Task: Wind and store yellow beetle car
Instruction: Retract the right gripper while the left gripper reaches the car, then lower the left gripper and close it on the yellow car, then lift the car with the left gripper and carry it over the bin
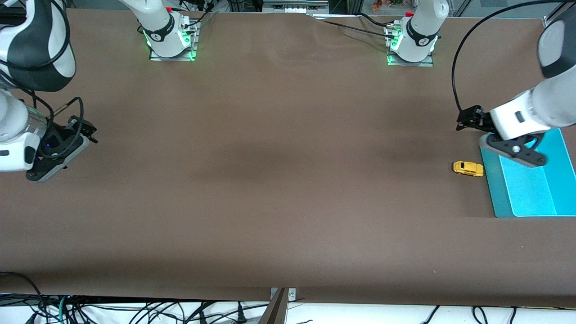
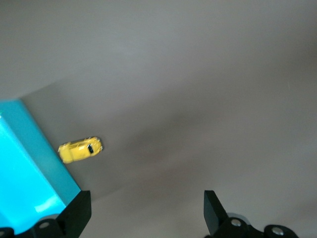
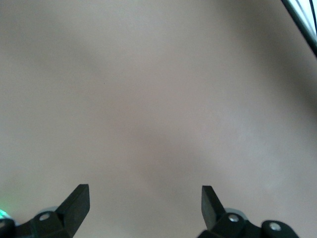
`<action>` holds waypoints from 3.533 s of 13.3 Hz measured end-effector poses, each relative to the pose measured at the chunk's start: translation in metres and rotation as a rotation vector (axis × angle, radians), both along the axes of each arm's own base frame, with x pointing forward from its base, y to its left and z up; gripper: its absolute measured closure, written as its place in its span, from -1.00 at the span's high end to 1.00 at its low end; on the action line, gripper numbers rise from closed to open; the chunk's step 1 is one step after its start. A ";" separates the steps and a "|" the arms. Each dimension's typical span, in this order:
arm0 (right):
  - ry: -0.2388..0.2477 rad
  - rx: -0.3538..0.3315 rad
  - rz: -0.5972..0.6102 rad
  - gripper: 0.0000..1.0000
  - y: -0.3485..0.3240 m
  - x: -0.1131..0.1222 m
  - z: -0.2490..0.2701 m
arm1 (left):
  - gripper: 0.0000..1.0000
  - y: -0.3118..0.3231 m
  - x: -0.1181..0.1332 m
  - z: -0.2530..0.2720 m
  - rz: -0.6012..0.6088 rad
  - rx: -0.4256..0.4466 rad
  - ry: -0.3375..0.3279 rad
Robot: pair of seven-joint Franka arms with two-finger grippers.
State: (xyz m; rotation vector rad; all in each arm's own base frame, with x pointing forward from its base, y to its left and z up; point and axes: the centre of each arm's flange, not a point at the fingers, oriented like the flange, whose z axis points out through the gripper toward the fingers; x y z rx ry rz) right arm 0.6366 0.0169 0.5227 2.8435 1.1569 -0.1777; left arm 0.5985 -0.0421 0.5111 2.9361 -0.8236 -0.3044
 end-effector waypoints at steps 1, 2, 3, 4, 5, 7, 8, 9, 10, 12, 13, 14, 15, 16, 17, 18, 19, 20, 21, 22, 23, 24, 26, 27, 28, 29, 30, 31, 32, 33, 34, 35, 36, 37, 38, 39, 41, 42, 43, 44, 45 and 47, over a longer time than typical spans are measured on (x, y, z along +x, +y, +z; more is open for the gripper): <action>0.020 0.002 -0.068 1.00 0.001 -0.003 -0.001 | 1.00 -0.001 -0.001 -0.016 -0.096 -0.021 0.027; 0.033 0.016 -0.156 1.00 0.005 -0.006 -0.001 | 1.00 -0.001 -0.002 -0.032 -0.190 -0.044 0.044; 0.027 0.029 -0.269 1.00 0.010 -0.008 0.003 | 1.00 -0.001 -0.003 -0.048 -0.295 -0.070 0.046; 0.017 0.028 -0.386 1.00 0.014 -0.011 0.010 | 1.00 -0.001 -0.003 -0.066 -0.411 -0.095 0.035; 0.013 0.022 -0.484 1.00 0.016 -0.016 0.016 | 1.00 0.000 -0.005 -0.086 -0.532 -0.109 0.021; 0.027 0.009 -0.601 1.00 0.013 -0.032 0.018 | 1.00 0.005 -0.010 -0.127 -0.761 -0.104 -0.006; 0.038 0.007 -0.636 1.00 0.003 -0.042 0.015 | 1.00 0.009 -0.013 -0.146 -0.864 -0.098 -0.023; 0.034 0.016 -0.658 1.00 -0.010 -0.053 0.011 | 1.00 0.013 -0.016 -0.161 -0.948 -0.096 -0.046; 0.003 0.033 -0.681 1.00 -0.024 -0.061 0.009 | 1.00 0.018 -0.019 -0.174 -1.017 -0.095 -0.074; -0.043 0.062 -0.732 1.00 -0.052 -0.070 0.012 | 1.00 0.031 -0.028 -0.197 -1.104 -0.068 -0.123; -0.063 0.089 -0.764 1.00 -0.067 -0.072 0.018 | 1.00 0.042 -0.034 -0.208 -1.131 -0.046 -0.141; -0.081 0.113 -0.789 1.00 -0.078 -0.073 0.027 | 1.00 0.056 -0.041 -0.218 -1.152 -0.028 -0.158; -0.087 0.124 -0.801 1.00 -0.083 -0.075 0.036 | 1.00 0.071 -0.047 -0.226 -1.170 -0.013 -0.176; -0.075 0.123 -0.806 1.00 -0.082 -0.079 0.044 | 1.00 0.087 -0.052 -0.232 -1.194 0.000 -0.198; -0.067 0.120 -0.826 1.00 -0.077 -0.081 0.051 | 1.00 0.104 -0.058 -0.237 -1.217 0.017 -0.222; -0.067 0.118 -0.852 1.00 -0.068 -0.081 0.056 | 1.00 0.120 -0.063 -0.242 -1.229 0.034 -0.241; -0.070 0.114 -0.863 1.00 -0.058 -0.080 0.058 | 1.00 0.133 -0.068 -0.245 -1.231 0.045 -0.252; -0.079 0.096 -0.860 1.00 -0.044 -0.079 0.059 | 1.00 0.140 -0.071 -0.248 -1.231 0.056 -0.266; -0.094 0.063 -0.851 1.00 -0.029 -0.078 0.059 | 1.00 0.145 -0.074 -0.253 -1.228 0.068 -0.284; -0.104 0.042 -0.844 1.00 -0.016 -0.078 0.059 | 1.00 0.149 -0.079 -0.260 -1.223 0.081 -0.305; -0.107 0.037 -0.836 1.00 -0.009 -0.078 0.060 | 1.00 0.154 -0.085 -0.270 -1.220 0.088 -0.318; -0.107 0.037 -0.834 1.00 -0.008 -0.078 0.059 | 1.00 0.159 -0.090 -0.279 -1.218 0.091 -0.324; -0.107 0.038 -0.842 1.00 -0.012 -0.077 0.059 | 1.00 0.167 -0.095 -0.293 -1.215 0.091 -0.329; -0.102 0.047 -0.851 1.00 -0.015 -0.077 0.059 | 1.00 0.167 -0.095 -0.299 -1.216 0.090 -0.331; -0.095 0.062 -0.861 1.00 -0.018 -0.077 0.059 | 1.00 0.166 -0.095 -0.303 -1.218 0.091 -0.335; -0.090 0.071 -0.869 1.00 -0.020 -0.077 0.059 | 1.00 0.166 -0.096 -0.308 -1.219 0.090 -0.338; -0.088 0.075 -0.874 1.00 -0.022 -0.077 0.058 | 1.00 0.166 -0.096 -0.313 -1.220 0.090 -0.341; -0.087 0.076 -0.876 1.00 -0.023 -0.077 0.058 | 1.00 0.165 -0.096 -0.316 -1.220 0.090 -0.344; -0.086 0.076 -0.877 1.00 -0.023 -0.077 0.058 | 1.00 0.165 -0.097 -0.320 -1.220 0.089 -0.345; -0.085 0.075 -0.879 1.00 -0.025 -0.077 0.057 | 1.00 0.165 -0.097 -0.322 -1.220 0.089 -0.348; -0.085 0.075 -0.881 1.00 -0.026 -0.077 0.057 | 1.00 0.165 -0.097 -0.324 -1.220 0.091 -0.351; -0.084 0.075 -0.883 1.00 -0.027 -0.077 0.057 | 1.00 0.166 -0.097 -0.326 -1.218 0.090 -0.351; -0.084 0.075 -0.883 1.00 -0.027 -0.077 0.057 | 1.00 0.167 -0.098 -0.328 -1.216 0.091 -0.352; -0.084 0.075 -0.883 1.00 -0.027 -0.077 0.057 | 1.00 0.168 -0.098 -0.328 -1.213 0.093 -0.354; -0.084 0.075 -0.884 1.00 -0.027 -0.077 0.057 | 1.00 0.170 -0.099 -0.329 -1.209 0.094 -0.355; -0.084 0.075 -0.885 1.00 -0.028 -0.077 0.056 | 0.99 0.172 -0.099 -0.329 -1.206 0.095 -0.355; -0.084 0.074 -0.889 1.00 -0.030 -0.077 0.056 | 0.63 0.175 -0.100 -0.328 -1.201 0.097 -0.355; -0.084 0.074 -0.889 1.00 -0.030 -0.077 0.056 | 0.43 0.176 -0.100 -0.328 -1.200 0.097 -0.355; -0.084 0.074 -0.890 1.00 -0.030 -0.077 0.056 | 0.17 0.176 -0.100 -0.328 -1.200 0.099 -0.356; -0.084 0.075 -0.890 1.00 -0.030 -0.077 0.056 | -0.06 0.176 -0.098 -0.326 -1.200 0.105 -0.363; -0.083 0.075 -0.890 1.00 -0.030 -0.077 0.056 | -0.10 0.177 -0.098 -0.326 -1.200 0.106 -0.363; -0.083 0.075 -0.890 1.00 -0.031 -0.077 0.056 | -0.10 0.177 -0.098 -0.326 -1.200 0.106 -0.363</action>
